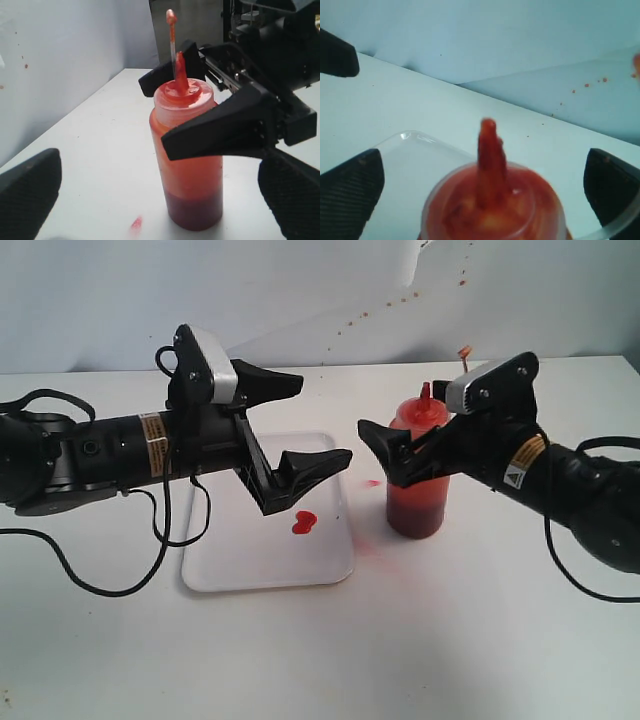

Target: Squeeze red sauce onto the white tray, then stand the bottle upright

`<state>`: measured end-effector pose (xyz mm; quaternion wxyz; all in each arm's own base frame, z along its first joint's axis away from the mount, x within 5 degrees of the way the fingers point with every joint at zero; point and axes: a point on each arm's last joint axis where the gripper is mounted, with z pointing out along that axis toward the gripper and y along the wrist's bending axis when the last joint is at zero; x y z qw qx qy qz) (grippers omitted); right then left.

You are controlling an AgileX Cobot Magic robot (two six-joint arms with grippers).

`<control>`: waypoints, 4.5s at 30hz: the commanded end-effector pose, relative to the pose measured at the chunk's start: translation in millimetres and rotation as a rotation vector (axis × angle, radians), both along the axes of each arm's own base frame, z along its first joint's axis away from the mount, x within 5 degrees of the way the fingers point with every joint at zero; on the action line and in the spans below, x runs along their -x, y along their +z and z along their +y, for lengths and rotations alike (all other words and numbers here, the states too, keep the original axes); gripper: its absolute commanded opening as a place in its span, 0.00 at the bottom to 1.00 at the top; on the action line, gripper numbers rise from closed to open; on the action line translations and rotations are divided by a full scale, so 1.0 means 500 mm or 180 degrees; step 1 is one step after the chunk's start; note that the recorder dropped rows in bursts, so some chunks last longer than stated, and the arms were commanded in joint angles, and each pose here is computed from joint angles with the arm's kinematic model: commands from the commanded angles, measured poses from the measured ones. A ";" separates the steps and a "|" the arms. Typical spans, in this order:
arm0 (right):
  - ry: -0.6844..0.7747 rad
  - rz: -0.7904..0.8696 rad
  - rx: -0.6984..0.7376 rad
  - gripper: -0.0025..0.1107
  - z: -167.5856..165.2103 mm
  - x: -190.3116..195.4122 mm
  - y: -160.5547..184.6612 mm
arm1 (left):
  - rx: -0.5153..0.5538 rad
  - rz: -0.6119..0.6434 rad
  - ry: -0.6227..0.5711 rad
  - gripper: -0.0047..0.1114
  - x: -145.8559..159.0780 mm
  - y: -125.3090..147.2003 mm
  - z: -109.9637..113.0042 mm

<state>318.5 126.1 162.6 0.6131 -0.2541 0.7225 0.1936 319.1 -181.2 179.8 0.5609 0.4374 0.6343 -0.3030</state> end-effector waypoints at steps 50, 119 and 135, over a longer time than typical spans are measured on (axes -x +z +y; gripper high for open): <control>-0.0587 -0.0528 -0.0521 0.02 -0.101 0.229 0.346 | -0.0198 0.0066 -0.1764 0.32 0.200 0.201 0.023; -0.0594 -0.0510 -0.0543 0.02 -0.101 0.228 0.346 | -0.0203 0.0067 -0.1767 0.32 0.200 0.201 0.023; -0.0594 -0.0510 -0.0543 0.02 -0.101 0.228 0.346 | -0.0401 -0.0406 -0.1422 0.04 0.232 0.264 0.031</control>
